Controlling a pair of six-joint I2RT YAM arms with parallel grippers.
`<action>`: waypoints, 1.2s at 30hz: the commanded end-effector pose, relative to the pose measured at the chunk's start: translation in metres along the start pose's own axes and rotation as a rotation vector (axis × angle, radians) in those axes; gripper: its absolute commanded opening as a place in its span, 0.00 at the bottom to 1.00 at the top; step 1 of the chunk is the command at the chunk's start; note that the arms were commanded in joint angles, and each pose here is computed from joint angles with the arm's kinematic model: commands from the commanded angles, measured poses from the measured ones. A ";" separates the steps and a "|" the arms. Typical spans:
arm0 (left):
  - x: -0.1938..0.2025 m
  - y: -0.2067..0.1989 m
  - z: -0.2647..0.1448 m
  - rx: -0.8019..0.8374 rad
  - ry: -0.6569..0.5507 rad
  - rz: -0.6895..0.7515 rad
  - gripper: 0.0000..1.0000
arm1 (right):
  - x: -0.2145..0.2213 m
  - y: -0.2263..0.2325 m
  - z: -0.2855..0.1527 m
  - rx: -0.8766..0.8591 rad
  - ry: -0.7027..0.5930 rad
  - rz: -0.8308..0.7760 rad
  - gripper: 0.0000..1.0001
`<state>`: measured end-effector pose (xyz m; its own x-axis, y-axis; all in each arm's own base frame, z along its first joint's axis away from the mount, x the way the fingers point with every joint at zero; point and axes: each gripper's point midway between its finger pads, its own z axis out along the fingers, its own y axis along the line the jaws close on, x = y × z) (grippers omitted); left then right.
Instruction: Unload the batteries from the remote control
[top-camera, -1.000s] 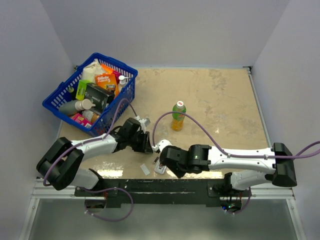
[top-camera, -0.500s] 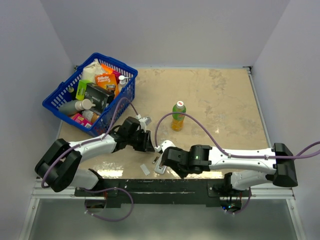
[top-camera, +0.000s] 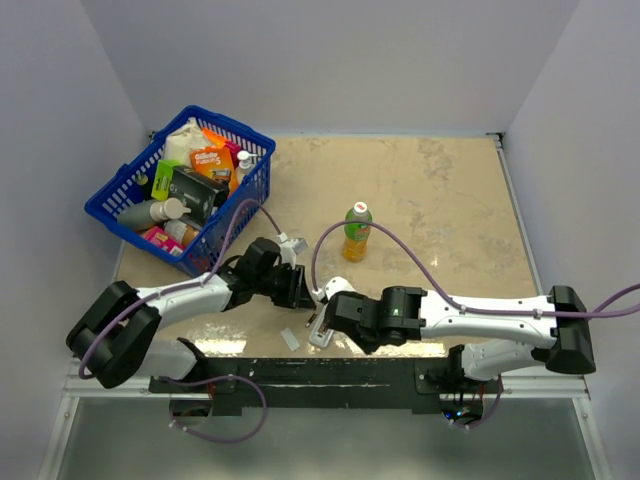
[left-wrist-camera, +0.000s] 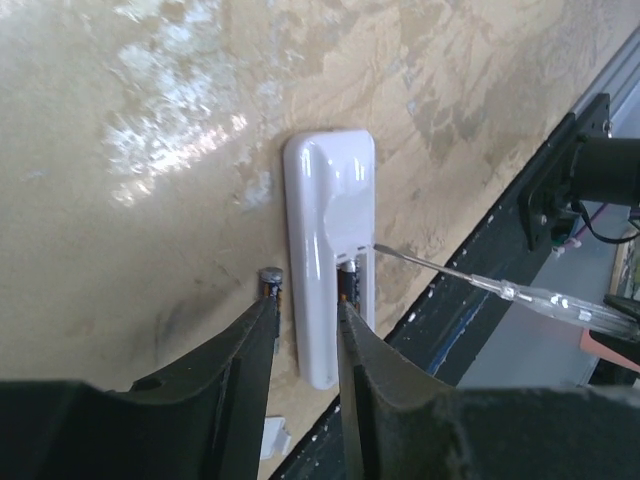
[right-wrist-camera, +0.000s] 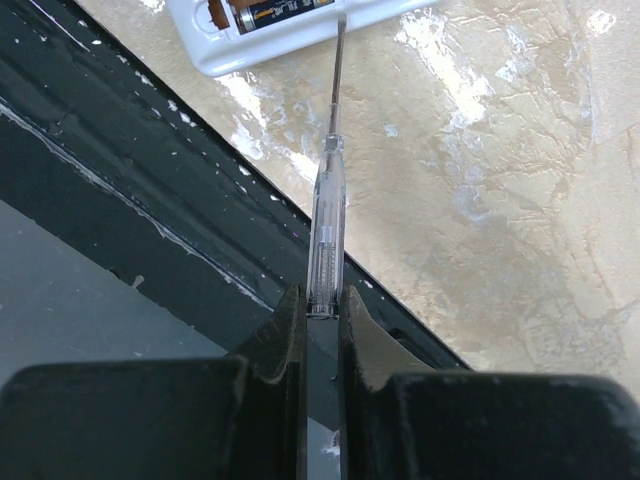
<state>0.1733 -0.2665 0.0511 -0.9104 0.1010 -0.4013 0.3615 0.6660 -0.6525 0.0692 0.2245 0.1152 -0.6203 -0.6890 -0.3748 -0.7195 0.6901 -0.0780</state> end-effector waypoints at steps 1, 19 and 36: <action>0.011 -0.020 -0.001 0.066 0.011 0.028 0.35 | -0.015 -0.005 -0.017 0.005 -0.063 0.045 0.00; 0.043 -0.029 0.013 0.101 0.076 0.004 0.33 | -0.011 -0.022 -0.038 -0.006 -0.172 0.152 0.00; 0.043 -0.042 0.023 0.127 0.068 0.011 0.33 | -0.016 -0.025 -0.042 -0.007 -0.210 0.178 0.00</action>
<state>0.1263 -0.2973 0.0389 -0.9205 0.1608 -0.3560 0.3779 0.5971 -0.7076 0.0774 0.2093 0.1559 -0.6557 -0.5341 -0.5338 -0.6353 0.7722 0.0077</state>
